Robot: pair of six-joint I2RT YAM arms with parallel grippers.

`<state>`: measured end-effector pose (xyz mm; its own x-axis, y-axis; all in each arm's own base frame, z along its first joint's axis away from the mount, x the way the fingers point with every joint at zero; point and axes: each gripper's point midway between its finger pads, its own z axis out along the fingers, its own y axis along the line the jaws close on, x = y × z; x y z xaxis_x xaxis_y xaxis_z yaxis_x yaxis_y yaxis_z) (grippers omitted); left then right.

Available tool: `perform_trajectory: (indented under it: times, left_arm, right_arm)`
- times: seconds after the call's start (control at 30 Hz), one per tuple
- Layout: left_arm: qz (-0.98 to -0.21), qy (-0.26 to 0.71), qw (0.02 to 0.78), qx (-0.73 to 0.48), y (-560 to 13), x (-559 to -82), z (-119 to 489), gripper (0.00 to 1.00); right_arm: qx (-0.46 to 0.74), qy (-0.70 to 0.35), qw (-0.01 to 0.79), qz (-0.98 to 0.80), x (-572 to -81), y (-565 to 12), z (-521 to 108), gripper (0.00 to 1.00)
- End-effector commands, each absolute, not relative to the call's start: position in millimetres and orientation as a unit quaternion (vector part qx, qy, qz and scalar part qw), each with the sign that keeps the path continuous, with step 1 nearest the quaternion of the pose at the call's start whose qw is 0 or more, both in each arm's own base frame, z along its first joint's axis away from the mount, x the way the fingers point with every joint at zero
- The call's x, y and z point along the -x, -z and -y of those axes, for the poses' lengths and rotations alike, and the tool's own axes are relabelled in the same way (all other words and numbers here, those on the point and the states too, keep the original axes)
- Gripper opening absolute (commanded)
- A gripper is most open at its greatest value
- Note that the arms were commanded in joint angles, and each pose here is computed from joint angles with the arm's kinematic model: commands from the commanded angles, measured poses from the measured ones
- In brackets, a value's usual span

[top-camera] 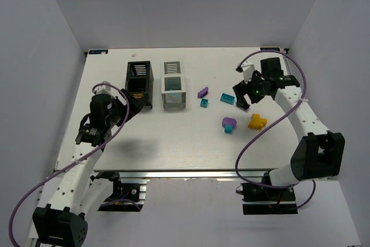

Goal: Sort the legos into containers by color

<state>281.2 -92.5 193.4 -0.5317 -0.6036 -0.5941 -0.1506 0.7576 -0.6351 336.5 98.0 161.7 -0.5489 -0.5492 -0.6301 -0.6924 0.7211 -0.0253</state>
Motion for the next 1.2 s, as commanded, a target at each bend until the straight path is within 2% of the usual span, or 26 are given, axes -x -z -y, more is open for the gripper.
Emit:
perform_trajectory:
  times: [0.0,0.43,0.7,1.17]
  left_arm:
    - [-0.830,0.269,0.434,0.224,-194.2,-276.4,91.8,0.95]
    - [-0.825,0.258,0.436,0.252,-187.0,-262.8,82.2,0.95]
    - [-0.819,0.247,0.441,0.269,-189.8,-255.9,75.2,0.95]
    - [-0.815,0.246,0.443,0.280,-195.1,-258.3,73.4,0.94]
  right_arm:
    - [0.326,-0.100,0.298,-0.892,-335.4,-154.6,-84.1,0.89]
    - [0.403,-0.097,0.265,-0.871,-371.8,-114.2,-79.4,0.88]
    - [0.416,-0.087,0.241,-0.872,-400.3,-90.7,-76.9,0.83]
    - [0.417,-0.098,0.191,-0.883,-404.2,-52.8,-75.4,0.76]
